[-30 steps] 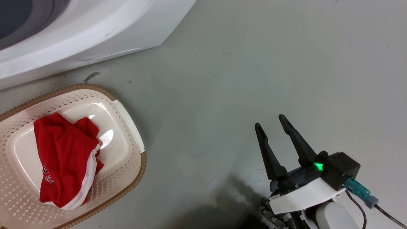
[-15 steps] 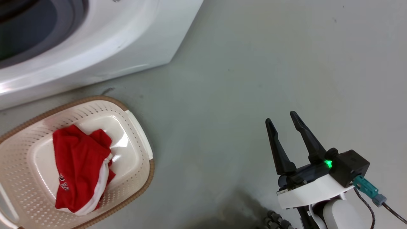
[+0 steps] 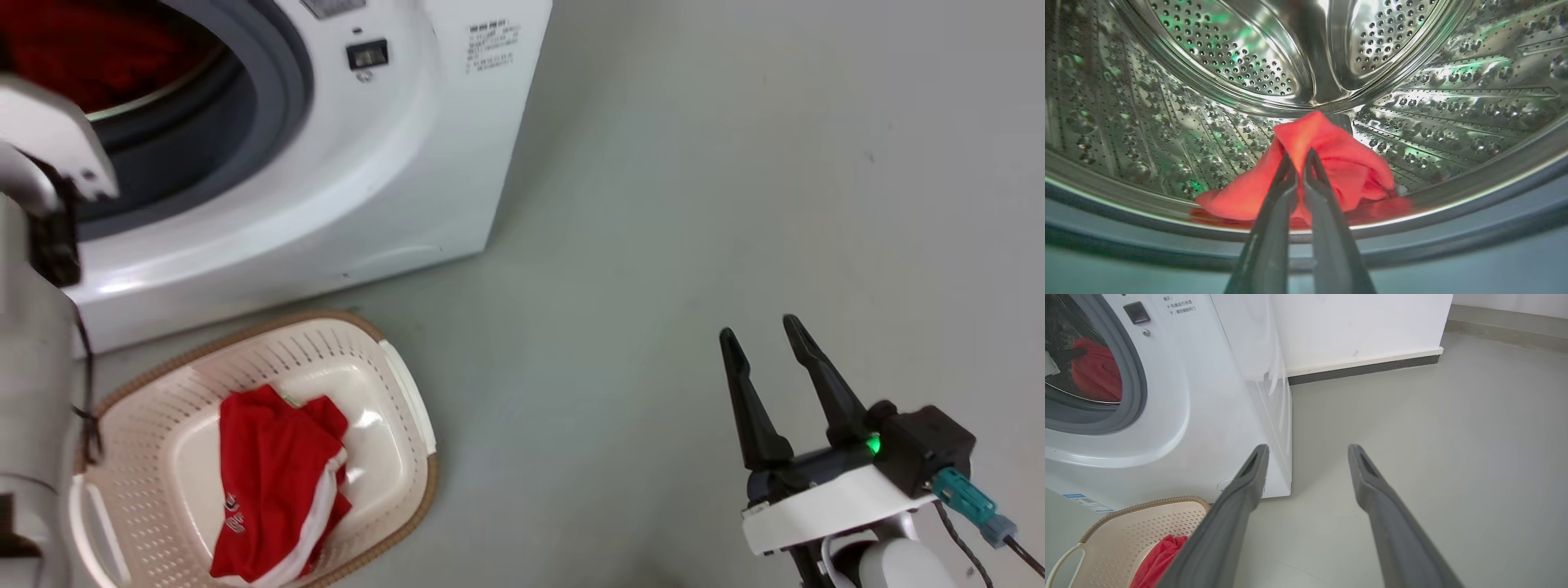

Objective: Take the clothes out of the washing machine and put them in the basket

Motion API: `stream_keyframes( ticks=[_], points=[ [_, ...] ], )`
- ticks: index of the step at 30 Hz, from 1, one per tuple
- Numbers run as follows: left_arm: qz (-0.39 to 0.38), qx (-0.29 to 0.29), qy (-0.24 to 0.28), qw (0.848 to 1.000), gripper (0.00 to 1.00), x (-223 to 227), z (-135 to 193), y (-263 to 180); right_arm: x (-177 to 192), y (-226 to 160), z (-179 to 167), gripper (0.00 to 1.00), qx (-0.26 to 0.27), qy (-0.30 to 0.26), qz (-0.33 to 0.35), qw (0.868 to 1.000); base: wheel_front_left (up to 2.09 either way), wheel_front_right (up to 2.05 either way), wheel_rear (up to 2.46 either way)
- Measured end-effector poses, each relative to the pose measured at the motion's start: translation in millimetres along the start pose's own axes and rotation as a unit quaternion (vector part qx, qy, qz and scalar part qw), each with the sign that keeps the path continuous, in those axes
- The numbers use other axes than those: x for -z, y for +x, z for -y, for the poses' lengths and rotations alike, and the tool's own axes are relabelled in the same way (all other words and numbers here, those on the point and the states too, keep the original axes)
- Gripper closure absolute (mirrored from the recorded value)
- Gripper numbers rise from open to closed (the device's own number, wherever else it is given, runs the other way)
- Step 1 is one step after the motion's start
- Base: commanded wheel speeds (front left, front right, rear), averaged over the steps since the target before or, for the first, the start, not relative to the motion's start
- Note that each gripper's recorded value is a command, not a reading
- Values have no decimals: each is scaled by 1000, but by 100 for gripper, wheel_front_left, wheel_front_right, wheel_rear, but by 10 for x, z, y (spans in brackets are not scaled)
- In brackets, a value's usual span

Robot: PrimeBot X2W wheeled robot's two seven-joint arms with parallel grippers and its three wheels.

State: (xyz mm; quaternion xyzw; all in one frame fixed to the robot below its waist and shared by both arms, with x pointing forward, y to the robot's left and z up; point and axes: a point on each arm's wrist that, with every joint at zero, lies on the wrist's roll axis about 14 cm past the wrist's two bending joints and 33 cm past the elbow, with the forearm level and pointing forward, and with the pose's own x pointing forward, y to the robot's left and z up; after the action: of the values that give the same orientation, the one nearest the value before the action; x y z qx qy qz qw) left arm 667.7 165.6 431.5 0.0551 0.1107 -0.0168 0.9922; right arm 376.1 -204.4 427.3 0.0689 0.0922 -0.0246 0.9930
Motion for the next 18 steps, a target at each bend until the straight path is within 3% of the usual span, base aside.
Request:
stream_keyframes(
  ticks=[11,18],
  points=[
    [35,8,-36,999,100,-116,-16,-711,-296,-305,25,0,6,4,40,999,0,0,0],
    [95,23,-35,995,100,-502,-40,-1154,-488,-483,-25,0,-3,4,67,998,0,0,0]
  ],
)
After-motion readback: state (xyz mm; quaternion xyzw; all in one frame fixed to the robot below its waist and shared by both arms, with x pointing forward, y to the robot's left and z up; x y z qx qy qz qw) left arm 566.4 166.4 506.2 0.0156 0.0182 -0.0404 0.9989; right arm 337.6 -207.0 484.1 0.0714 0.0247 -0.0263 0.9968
